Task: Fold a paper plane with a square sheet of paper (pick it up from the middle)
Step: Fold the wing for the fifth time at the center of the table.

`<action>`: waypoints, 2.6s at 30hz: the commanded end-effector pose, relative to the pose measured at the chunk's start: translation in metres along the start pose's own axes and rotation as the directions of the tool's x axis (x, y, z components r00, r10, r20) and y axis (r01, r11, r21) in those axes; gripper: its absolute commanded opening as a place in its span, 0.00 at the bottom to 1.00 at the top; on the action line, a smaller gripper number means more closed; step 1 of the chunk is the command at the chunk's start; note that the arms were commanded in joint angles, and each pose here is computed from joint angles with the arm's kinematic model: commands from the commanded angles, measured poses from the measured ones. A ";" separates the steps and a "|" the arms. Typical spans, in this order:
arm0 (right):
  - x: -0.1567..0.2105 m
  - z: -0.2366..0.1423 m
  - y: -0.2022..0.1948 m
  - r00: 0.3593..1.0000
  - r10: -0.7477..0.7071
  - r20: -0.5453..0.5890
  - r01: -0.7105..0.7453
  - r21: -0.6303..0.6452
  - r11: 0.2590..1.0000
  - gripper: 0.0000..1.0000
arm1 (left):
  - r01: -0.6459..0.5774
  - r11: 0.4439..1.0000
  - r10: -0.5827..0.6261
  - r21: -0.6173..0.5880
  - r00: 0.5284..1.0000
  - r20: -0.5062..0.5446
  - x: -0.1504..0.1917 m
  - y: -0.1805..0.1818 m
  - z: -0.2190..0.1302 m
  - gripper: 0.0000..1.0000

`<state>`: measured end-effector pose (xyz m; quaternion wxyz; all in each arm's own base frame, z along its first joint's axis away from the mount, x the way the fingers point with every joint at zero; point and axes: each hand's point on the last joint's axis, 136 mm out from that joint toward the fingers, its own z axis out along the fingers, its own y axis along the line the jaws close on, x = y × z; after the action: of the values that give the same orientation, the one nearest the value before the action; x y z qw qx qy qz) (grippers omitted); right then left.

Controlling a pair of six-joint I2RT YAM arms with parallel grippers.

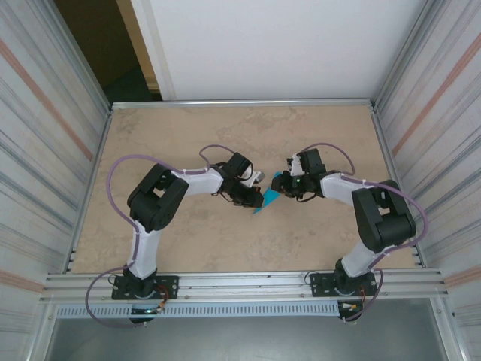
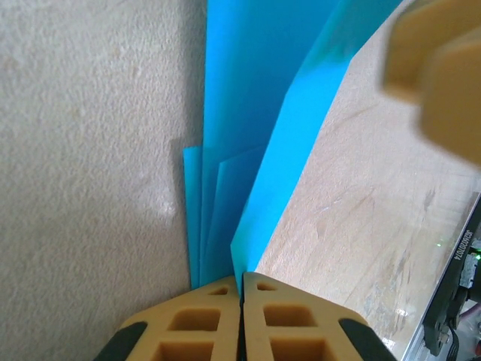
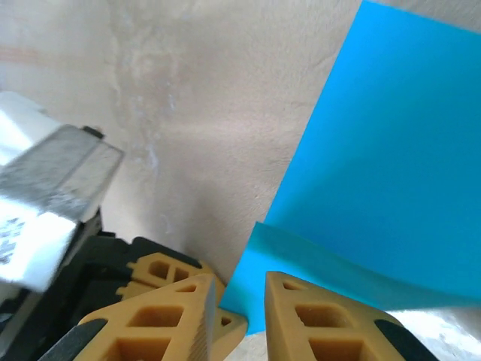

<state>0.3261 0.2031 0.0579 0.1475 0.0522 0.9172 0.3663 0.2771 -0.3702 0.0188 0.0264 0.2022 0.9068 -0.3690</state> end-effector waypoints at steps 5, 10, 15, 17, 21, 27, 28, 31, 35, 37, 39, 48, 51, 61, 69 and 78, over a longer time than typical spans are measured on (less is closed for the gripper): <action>0.010 0.009 0.000 0.999 -0.020 -0.043 0.019 -0.021 1.000 0.22 | 0.073 0.993 -0.081 -0.096 0.993 -0.081 0.031 0.040 0.017 0.08; 0.014 0.019 -0.003 0.997 -0.010 -0.078 0.008 -0.028 1.000 0.21 | 0.072 0.993 -0.080 -0.096 0.994 -0.081 0.031 0.040 0.017 0.08; 0.016 0.027 -0.002 0.995 -0.010 -0.104 0.006 -0.034 0.999 0.20 | 0.072 0.993 -0.080 -0.096 0.994 -0.078 0.031 0.041 0.017 0.08; 0.015 0.030 -0.004 0.994 -0.006 -0.108 0.003 -0.032 0.999 0.20 | 0.071 0.993 -0.079 -0.094 0.994 -0.078 0.031 0.040 0.017 0.08; 0.017 0.035 -0.008 0.992 0.004 -0.123 -0.006 -0.016 1.000 0.20 | 0.071 0.993 -0.079 -0.094 0.994 -0.080 0.031 0.040 0.017 0.08; 0.020 0.040 -0.020 0.989 0.033 -0.144 -0.027 0.047 0.999 0.18 | 0.070 0.993 -0.077 -0.093 0.994 -0.079 0.031 0.040 0.017 0.08; 0.021 0.040 -0.022 0.988 0.034 -0.147 -0.025 0.063 0.998 0.18 | 0.070 0.993 -0.077 -0.092 0.994 -0.079 0.031 0.040 0.017 0.08; 0.024 0.040 -0.029 0.986 0.045 -0.159 -0.027 0.112 0.993 0.17 | 0.068 0.993 -0.075 -0.093 0.994 -0.076 0.031 0.039 0.016 0.08; 0.028 0.041 -0.040 0.983 0.060 -0.174 -0.029 0.172 0.985 0.16 | 0.050 0.996 -0.053 -0.073 0.998 -0.041 0.021 0.025 0.003 0.10; 0.030 0.042 -0.042 0.982 0.061 -0.179 -0.028 0.179 0.983 0.16 | 0.034 0.998 -0.035 -0.056 0.999 -0.009 0.013 0.013 -0.007 0.12; 0.032 0.043 -0.043 0.981 0.061 -0.184 -0.027 0.181 0.983 0.16 | 0.014 0.999 -0.013 -0.046 1.000 0.027 0.005 0.001 -0.020 0.16; 0.032 0.043 -0.042 0.981 0.060 -0.186 -0.025 0.181 0.983 0.17 | -0.013 0.997 0.025 -0.075 0.988 0.154 -0.019 -0.022 -0.062 0.31; 0.033 0.043 -0.043 0.980 0.062 -0.190 -0.027 0.182 0.983 0.17 | -0.036 0.999 0.040 -0.024 0.985 0.167 -0.024 -0.036 -0.063 0.25; 0.034 0.044 -0.045 0.979 0.069 -0.192 -0.033 0.187 0.982 0.16 | -0.038 0.999 0.040 -0.023 0.998 0.056 -0.014 -0.034 -0.025 0.10; 0.034 0.044 -0.045 0.978 0.072 -0.194 -0.034 0.191 0.981 0.16 | -0.020 0.998 0.020 -0.056 1.000 -0.001 -0.010 -0.025 -0.013 0.07; 0.035 0.045 -0.047 0.977 0.076 -0.200 -0.034 0.203 0.979 0.16 | -0.003 0.996 -0.002 -0.094 0.998 -0.058 0.007 -0.013 -0.008 0.07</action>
<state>0.3228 0.2196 0.0150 0.0682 0.0454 0.9397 0.3320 0.2750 -0.3721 0.0395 0.0271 0.1995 0.9217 -0.3316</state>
